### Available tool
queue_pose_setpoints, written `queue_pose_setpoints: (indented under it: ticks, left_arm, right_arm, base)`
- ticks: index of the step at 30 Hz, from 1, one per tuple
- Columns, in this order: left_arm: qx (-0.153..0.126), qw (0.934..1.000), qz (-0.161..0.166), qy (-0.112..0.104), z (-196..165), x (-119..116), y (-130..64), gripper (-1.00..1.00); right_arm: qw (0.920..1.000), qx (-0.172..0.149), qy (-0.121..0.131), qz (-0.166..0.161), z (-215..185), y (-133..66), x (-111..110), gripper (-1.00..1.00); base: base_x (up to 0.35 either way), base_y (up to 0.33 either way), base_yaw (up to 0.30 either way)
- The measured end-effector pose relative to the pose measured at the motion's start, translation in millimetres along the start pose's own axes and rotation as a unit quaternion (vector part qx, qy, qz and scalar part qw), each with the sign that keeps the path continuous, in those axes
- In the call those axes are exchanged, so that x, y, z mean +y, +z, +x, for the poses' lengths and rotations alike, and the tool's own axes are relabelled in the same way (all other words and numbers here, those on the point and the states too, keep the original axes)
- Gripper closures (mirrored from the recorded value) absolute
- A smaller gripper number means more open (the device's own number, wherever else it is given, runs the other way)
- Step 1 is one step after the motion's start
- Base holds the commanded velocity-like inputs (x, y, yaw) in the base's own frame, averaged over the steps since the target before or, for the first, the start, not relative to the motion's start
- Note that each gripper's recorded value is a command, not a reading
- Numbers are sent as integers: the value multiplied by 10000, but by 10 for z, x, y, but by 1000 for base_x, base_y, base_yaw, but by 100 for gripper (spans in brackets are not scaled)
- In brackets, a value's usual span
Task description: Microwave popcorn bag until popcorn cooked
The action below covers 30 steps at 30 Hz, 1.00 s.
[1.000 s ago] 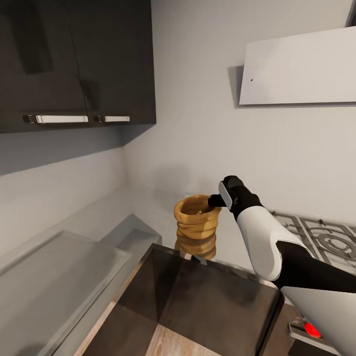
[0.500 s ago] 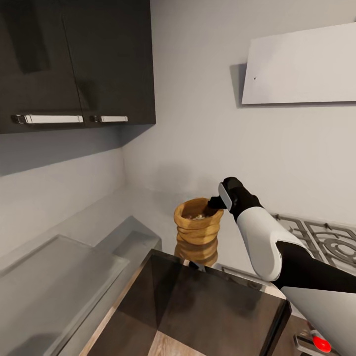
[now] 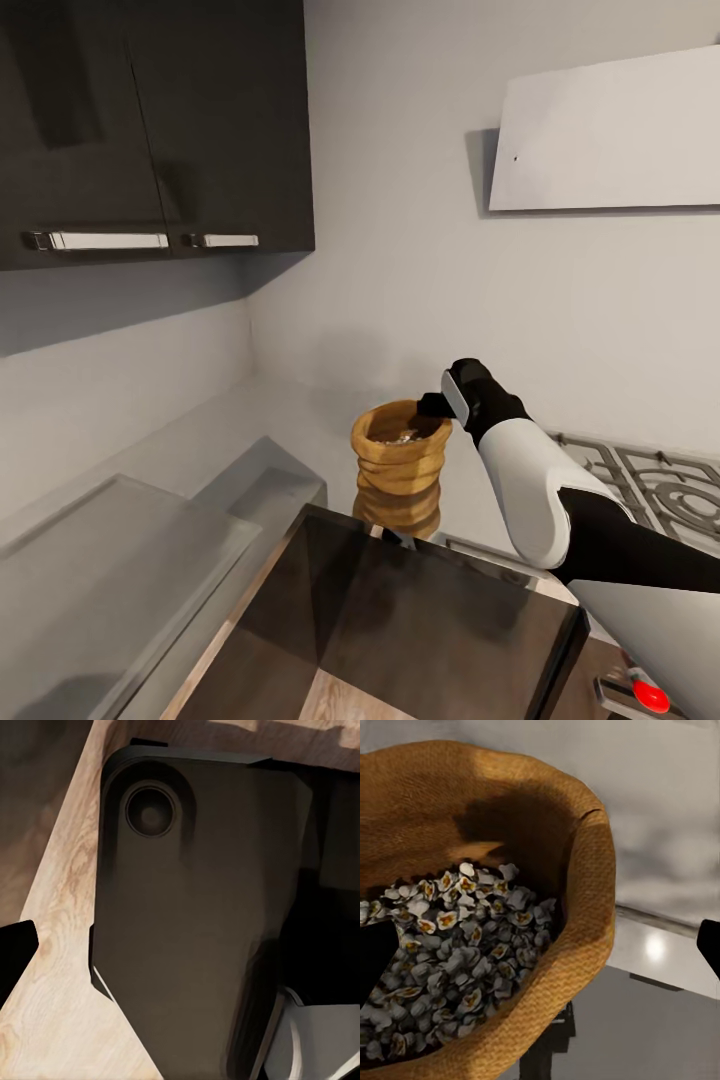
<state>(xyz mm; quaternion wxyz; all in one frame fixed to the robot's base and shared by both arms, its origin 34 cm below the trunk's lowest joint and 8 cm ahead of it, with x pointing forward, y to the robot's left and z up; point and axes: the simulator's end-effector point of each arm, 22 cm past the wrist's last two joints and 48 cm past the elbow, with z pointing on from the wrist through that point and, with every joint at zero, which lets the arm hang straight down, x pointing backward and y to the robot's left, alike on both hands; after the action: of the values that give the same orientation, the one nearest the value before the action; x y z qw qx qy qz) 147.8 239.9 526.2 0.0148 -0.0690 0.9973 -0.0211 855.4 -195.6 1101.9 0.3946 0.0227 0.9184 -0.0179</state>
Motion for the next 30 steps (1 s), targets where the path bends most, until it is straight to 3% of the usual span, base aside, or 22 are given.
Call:
queue_pose_setpoints:
  ticks: [11,22,30]
  left_arm:
    - [8,10000,-3,7,3,5,0,-100]
    - [7,10000,-5,-2,3,8,0,-100]
    - [-1,10000,-6,0,-1,9,0,-100]
  right_arm:
    - [10000,-6,-47,-48,1,3,27,-100]
    - [10000,1,-41,-28,9,9,26,-100]
    - [10000,-24,-68,-12,3,15,15,-100]
  base:
    - [0,-234,0]
    - [0,-13,164]
    - [0,0,20]
